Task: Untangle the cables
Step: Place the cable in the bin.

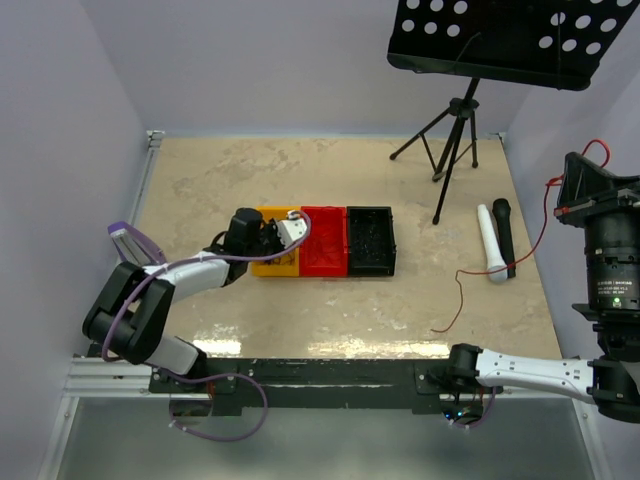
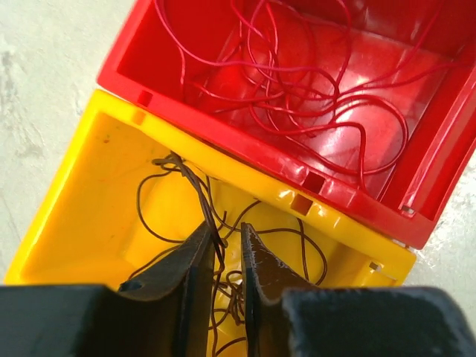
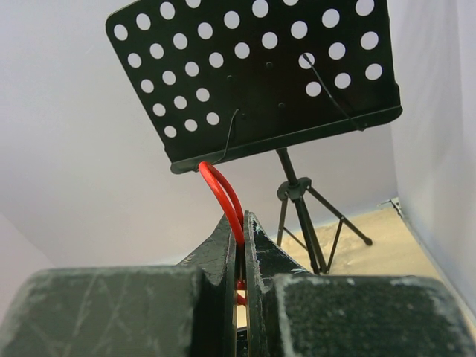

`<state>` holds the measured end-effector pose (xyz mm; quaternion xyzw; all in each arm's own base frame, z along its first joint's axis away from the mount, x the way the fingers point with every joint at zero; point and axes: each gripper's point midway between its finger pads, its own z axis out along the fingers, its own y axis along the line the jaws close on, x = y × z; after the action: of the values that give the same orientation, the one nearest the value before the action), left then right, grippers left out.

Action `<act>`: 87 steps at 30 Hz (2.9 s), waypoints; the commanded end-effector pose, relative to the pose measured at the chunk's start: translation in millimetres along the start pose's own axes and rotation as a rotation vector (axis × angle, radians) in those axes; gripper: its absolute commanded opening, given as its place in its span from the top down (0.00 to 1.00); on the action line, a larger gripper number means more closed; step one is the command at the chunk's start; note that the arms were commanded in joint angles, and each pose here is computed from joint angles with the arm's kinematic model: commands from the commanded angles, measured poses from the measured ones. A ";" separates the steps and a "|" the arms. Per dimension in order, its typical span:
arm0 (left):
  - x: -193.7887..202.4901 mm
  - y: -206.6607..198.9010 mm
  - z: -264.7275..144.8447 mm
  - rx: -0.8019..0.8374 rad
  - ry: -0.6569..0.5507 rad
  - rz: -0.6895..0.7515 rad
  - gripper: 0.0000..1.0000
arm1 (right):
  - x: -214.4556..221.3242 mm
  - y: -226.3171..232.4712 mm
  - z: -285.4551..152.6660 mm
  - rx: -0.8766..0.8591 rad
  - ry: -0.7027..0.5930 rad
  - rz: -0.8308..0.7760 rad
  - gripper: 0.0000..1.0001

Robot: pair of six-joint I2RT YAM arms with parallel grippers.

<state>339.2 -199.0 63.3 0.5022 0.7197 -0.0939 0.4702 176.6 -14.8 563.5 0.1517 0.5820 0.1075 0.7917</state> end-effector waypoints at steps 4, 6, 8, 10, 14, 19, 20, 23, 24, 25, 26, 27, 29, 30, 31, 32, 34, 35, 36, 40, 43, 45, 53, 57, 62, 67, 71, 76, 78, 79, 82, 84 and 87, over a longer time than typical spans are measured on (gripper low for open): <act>-61.8 32.0 -20.4 -0.072 -0.141 -0.132 0.68 | -3.2 10.0 1.1 -0.038 -0.014 0.047 1.00; -77.4 44.4 -28.1 -0.094 -0.171 -0.177 0.57 | -0.7 21.2 3.0 -0.057 -0.015 0.041 1.00; -92.2 55.8 -36.3 -0.101 -0.189 -0.228 0.43 | 2.7 38.1 5.9 -0.086 -0.017 0.040 1.00; -109.6 66.8 -48.8 -0.099 -0.223 -0.277 0.24 | 4.9 58.0 9.3 -0.115 -0.021 0.057 1.00; -122.8 64.9 -67.4 -0.056 -0.217 -0.304 0.00 | 11.6 111.9 18.2 -0.194 -0.017 0.070 1.00; -144.6 84.4 -96.9 -0.082 -0.253 -0.362 0.00 | 21.1 181.6 30.3 -0.286 -0.033 0.054 1.00; -153.7 95.4 -105.8 -0.097 -0.272 -0.393 0.00 | 30.2 201.0 33.4 -0.305 -0.031 0.028 1.00; -164.4 127.5 -115.9 -0.130 -0.262 -0.429 0.00 | 31.8 228.3 44.1 -0.306 -0.049 0.014 1.00; -161.8 138.7 -114.4 -0.155 -0.213 -0.438 0.00 | 32.1 236.1 47.4 -0.305 -0.054 0.008 1.00; -163.1 152.5 -111.8 -0.173 -0.162 -0.437 0.00 | 33.2 242.1 51.3 -0.299 -0.063 0.000 1.00; -155.9 159.7 -109.6 -0.176 -0.085 -0.454 0.00 | 33.1 247.2 55.1 -0.296 -0.072 -0.008 1.00; -145.7 162.0 -108.5 -0.163 0.010 -0.484 0.00 | 33.4 254.3 59.2 -0.299 -0.079 -0.013 1.00; -134.2 172.2 -109.4 -0.157 0.120 -0.493 0.00 | 37.4 265.3 68.2 -0.299 -0.092 -0.031 1.00; -130.2 178.1 -110.8 -0.163 0.156 -0.495 0.00 | 42.3 269.9 73.8 -0.294 -0.095 -0.046 1.00; -124.9 181.1 -112.4 -0.166 0.183 -0.503 0.00 | 47.1 273.3 78.8 -0.289 -0.096 -0.060 1.00; -124.8 186.8 -118.9 -0.183 0.177 -0.508 0.00 | 54.1 276.5 84.2 -0.281 -0.095 -0.078 1.00; -123.9 194.3 -129.7 -0.229 0.149 -0.512 0.00 | 65.5 278.1 94.6 -0.265 -0.091 -0.100 1.00; -119.6 194.4 -134.3 -0.250 0.143 -0.507 0.00 | 69.3 278.1 98.8 -0.262 -0.091 -0.101 1.00; -118.2 196.8 -140.2 -0.283 0.131 -0.496 0.00 | 70.4 278.1 102.1 -0.266 -0.094 -0.097 1.00; -125.1 201.5 -161.2 -0.366 0.064 -0.437 0.00 | 65.4 276.1 108.5 -0.281 -0.112 -0.059 1.00; -128.8 205.3 -170.1 -0.393 0.055 -0.425 0.00 | 60.1 273.4 116.4 -0.291 -0.122 -0.030 1.00; -127.7 206.8 -171.5 -0.400 0.051 -0.436 0.00 | 58.4 271.7 122.6 -0.302 -0.127 -0.018 1.00; -115.6 199.6 -161.4 -0.386 0.027 -0.495 0.00 | 68.4 269.2 139.6 -0.302 -0.124 -0.041 1.00; -116.3 199.5 -159.1 -0.381 0.019 -0.502 0.00 | 70.4 271.1 143.7 -0.309 -0.127 -0.041 1.00; -118.1 200.0 -158.1 -0.379 0.010 -0.507 0.00 | 59.1 270.9 144.1 -0.311 -0.146 -0.039 1.00; -112.7 201.8 -157.4 -0.398 0.022 -0.507 0.00 | 47.7 268.6 142.7 -0.312 -0.167 -0.029 1.00; -107.0 200.7 -154.6 -0.402 0.034 -0.516 0.00 | 59.2 272.8 144.9 -0.318 -0.151 -0.046 1.00; -108.3 201.9 -158.7 -0.421 0.025 -0.512 0.00 | 88.1 279.7 147.3 -0.332 -0.113 -0.076 1.00; -110.9 203.4 -161.8 -0.429 0.019 -0.500 0.00 | 99.7 281.0 147.9 -0.334 -0.096 -0.090 1.00; -112.4 205.3 -164.7 -0.441 0.016 -0.494 0.00 | 103.6 281.4 148.4 -0.333 -0.093 -0.094 1.00; -115.6 206.4 -168.2 -0.449 0.007 -0.483 0.00 | 111.6 281.5 151.0 -0.332 -0.084 -0.108 1.00; -117.6 205.6 -168.2 -0.445 0.000 -0.488 0.00 | 117.1 282.5 153.8 -0.333 -0.080 -0.116 1.00; -114.8 203.7 -167.0 -0.442 0.004 -0.501 0.00 | 126.0 283.1 160.0 -0.331 -0.073 -0.129 1.00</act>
<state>415.3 -76.7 290.4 0.2136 0.8380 -0.0479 0.4999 366.1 275.9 590.4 -0.0195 0.5508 0.1327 0.8238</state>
